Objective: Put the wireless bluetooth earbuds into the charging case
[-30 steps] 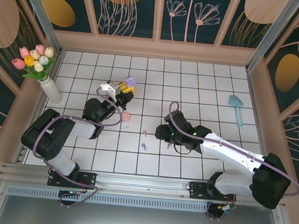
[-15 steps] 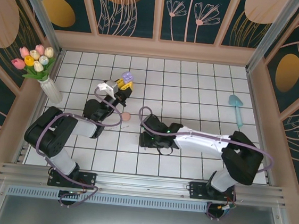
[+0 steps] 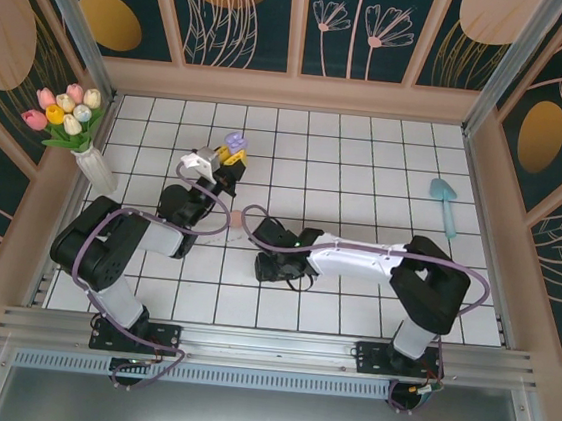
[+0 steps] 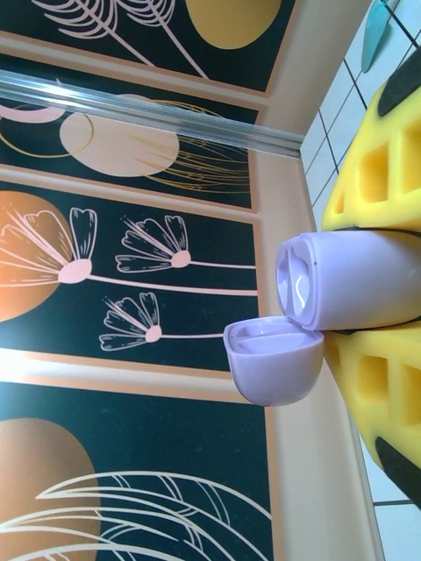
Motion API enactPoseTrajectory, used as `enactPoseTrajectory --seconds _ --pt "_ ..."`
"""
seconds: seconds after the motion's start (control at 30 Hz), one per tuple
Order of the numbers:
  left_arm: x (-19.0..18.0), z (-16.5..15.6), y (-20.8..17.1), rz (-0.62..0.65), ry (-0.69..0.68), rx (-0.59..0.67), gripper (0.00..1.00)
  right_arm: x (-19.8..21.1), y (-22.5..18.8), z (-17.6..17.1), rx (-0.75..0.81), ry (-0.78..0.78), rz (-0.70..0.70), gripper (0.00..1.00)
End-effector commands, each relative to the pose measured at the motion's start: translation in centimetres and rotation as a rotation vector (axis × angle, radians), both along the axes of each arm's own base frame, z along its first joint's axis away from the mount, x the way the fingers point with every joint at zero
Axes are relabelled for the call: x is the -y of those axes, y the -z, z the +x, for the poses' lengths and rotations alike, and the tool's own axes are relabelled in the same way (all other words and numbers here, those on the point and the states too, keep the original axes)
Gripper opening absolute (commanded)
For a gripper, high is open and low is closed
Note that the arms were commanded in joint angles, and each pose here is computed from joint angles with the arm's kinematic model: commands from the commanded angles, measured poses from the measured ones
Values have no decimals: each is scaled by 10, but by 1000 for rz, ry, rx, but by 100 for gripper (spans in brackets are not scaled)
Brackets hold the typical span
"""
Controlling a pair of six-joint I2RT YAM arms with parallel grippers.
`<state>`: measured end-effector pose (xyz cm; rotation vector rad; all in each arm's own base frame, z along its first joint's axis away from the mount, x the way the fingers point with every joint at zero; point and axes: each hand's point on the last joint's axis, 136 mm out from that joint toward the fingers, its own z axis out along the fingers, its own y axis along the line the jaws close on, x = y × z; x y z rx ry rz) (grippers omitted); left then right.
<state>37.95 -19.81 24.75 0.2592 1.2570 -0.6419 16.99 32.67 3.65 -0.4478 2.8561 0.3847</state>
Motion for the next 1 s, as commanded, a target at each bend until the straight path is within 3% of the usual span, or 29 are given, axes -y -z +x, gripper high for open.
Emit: enactPoseTrajectory --seconds 0.0,0.97 --pt "-12 -17 -48 -113 2 182 0 1 6 -3 3 -28 -57 45" --pt "-9 -20 -49 -137 38 180 0 6 29 -10 3 -53 -204 34"
